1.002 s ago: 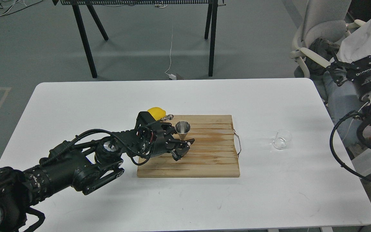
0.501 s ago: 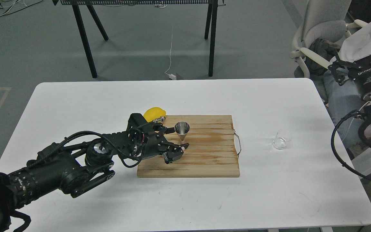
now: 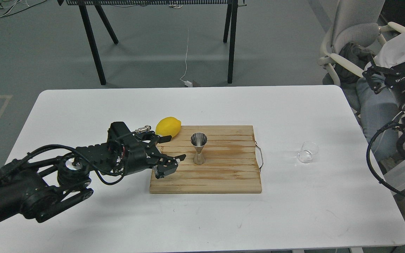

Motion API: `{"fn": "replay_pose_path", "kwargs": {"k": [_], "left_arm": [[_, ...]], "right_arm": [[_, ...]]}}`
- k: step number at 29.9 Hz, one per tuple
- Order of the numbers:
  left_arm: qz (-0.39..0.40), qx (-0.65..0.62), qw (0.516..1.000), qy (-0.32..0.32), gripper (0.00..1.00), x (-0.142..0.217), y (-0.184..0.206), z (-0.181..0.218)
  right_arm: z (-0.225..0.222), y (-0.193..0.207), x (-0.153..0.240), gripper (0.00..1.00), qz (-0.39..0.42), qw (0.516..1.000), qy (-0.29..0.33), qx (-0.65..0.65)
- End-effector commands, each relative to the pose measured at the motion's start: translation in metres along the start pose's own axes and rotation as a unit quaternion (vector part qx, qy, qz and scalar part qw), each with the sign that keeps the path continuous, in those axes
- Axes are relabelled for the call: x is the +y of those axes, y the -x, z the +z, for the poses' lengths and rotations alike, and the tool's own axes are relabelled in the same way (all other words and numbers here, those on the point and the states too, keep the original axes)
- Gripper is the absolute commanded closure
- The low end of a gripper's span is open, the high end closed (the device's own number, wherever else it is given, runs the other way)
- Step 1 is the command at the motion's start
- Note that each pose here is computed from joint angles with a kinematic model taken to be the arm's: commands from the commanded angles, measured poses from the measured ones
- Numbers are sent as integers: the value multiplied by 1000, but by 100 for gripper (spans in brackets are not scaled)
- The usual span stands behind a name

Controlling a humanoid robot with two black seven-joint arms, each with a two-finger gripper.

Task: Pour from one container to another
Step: 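Raise the left arm away from the jigger, then move the right gripper down toward the small clear glass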

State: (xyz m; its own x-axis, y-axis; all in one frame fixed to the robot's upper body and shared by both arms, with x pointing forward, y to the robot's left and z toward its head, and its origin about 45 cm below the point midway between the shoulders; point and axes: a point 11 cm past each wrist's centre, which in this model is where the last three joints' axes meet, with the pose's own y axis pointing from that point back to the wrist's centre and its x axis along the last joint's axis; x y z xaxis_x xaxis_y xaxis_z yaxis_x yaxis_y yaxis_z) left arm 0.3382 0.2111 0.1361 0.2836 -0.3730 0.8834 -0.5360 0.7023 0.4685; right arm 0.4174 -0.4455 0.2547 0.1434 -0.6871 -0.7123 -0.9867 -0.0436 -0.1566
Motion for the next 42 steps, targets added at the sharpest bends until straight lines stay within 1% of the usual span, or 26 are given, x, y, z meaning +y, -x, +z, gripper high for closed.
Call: {"fn": "replay_pose_path", "kwargs": {"k": [1,3,8,10,12,14,16,18,20,23,25,29,31,32,34,38,42], "left_arm": [[51,3,998,-23,19,24,-7,-15],[73,-1,997,-19,18,32,-17,-22],[171,118,978,-19,18,44,-56,-41],[218,171,961,-19,16,47,-74,-46],[276,236,932,-12,9,47,-98,-48],[323,297,899,-12,7,51,-117,-58],[363,371,855,2,3,54,-135,-67],[386,439,811,18,1,59,-144,-75],[406,496,767,32,1,67,-150,-84],[432,573,694,56,1,79,-156,-100],[433,632,641,56,0,86,-150,-117],[417,740,528,25,0,91,-135,-150],[413,770,486,24,0,89,-131,-156],[414,776,474,28,0,88,-132,-156],[414,780,468,33,0,86,-133,-155],[414,781,466,34,0,85,-133,-155],[414,782,465,34,0,85,-132,-155]], "right_arm": [[2,-4,12,0,2,1000,8,1],[-1,-9,19,0,7,1000,7,2],[1,-13,37,0,8,1000,18,1],[1,-15,47,0,10,1000,17,-5],[-1,-16,57,0,12,1000,10,-14],[-2,-17,65,0,12,1000,4,-22],[-7,-19,77,0,16,999,-6,-30],[-6,-25,91,0,26,999,-15,-42],[-3,-31,102,0,39,997,-20,-61],[11,-38,121,0,61,990,-30,-126],[22,-38,133,0,72,981,-38,-178],[56,-26,154,0,78,963,-35,-255],[76,-21,158,0,81,955,-34,-283],[85,-20,159,0,83,951,-35,-295],[94,-18,160,0,83,947,-36,-308],[113,-28,161,1,159,935,-18,-318],[125,-34,165,2,206,927,6,-313]]}}
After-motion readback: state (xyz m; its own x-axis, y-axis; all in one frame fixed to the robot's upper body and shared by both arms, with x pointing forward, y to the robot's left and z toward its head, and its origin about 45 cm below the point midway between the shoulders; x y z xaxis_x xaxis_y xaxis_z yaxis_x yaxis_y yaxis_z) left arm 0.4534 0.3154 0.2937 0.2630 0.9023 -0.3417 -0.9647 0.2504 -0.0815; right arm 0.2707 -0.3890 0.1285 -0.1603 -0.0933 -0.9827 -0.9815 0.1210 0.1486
